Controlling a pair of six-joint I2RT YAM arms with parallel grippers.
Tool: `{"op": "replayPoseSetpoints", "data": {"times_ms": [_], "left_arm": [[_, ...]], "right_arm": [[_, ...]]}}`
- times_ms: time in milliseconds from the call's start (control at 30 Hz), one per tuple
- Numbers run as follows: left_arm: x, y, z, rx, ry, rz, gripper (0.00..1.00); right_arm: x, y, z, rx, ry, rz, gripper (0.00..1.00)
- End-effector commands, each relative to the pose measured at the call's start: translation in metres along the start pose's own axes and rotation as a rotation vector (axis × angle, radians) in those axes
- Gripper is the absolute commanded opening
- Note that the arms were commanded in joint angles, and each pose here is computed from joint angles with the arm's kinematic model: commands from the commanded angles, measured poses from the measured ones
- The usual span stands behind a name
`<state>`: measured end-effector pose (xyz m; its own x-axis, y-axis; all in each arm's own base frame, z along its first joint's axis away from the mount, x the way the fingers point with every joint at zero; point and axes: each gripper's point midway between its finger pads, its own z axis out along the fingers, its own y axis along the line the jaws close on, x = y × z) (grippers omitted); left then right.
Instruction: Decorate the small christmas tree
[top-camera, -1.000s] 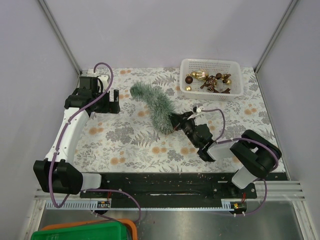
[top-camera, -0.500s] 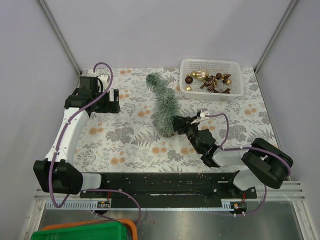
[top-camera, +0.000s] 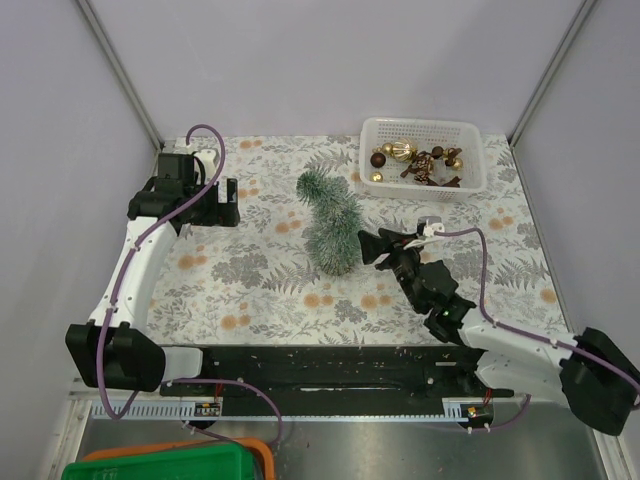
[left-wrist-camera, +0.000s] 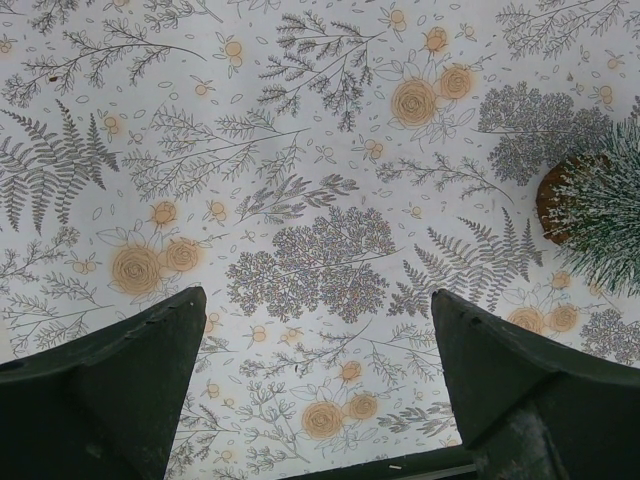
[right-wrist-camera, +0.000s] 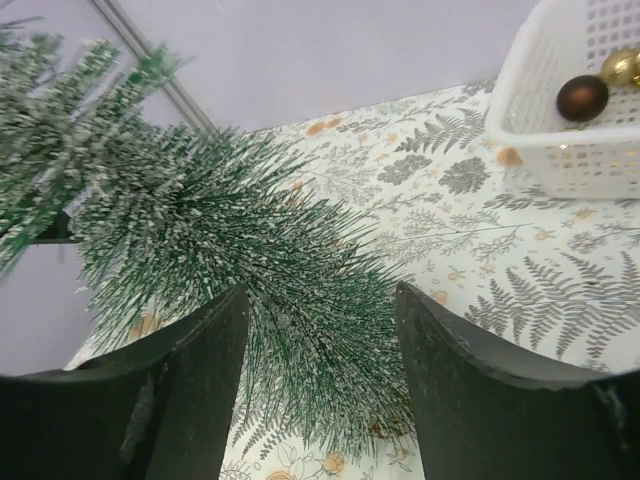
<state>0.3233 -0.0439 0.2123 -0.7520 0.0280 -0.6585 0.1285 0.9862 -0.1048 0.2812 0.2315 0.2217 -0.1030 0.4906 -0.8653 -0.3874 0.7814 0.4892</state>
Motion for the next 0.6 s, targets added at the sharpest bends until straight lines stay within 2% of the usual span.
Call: {"op": "replayPoseSetpoints", "data": {"times_ms": [0,100,200,267,300,367,467,567], "left_arm": [[-0.021,0.001,-0.013,-0.008,-0.09,0.014,0.99],[-0.022,0.0,-0.013,-0.007,-0.086,0.014,0.99],[-0.023,0.0,-0.015,-0.005,-0.086,0.012,0.99],[-0.024,-0.001,-0.017,-0.003,-0.088,0.013,0.99],[-0.023,-0.001,-0.017,-0.004,-0.085,0.012,0.99],[-0.022,-0.001,-0.018,-0.002,-0.08,0.013,0.99],[-0.02,-0.001,-0.019,-0.002,-0.071,0.015,0.99],[-0.018,-0.001,-0.019,-0.003,-0.062,0.022,0.99]], "right_arm": [[-0.028,-0.004,-0.007,0.069,0.012,-0.096,0.7],[-0.054,-0.012,-0.009,0.156,-0.001,-0.138,0.76],[-0.079,-0.031,0.004,0.24,0.032,-0.139,0.75],[-0.088,-0.068,0.021,0.32,0.101,-0.082,0.73],[-0.091,-0.107,0.032,0.41,0.14,-0.046,0.73],[-0.095,-0.139,0.052,0.441,0.201,-0.006,0.74],[-0.095,-0.187,0.077,0.565,0.279,-0.097,0.77],[-0.107,-0.232,0.095,0.69,0.273,-0.126,0.77]]}}
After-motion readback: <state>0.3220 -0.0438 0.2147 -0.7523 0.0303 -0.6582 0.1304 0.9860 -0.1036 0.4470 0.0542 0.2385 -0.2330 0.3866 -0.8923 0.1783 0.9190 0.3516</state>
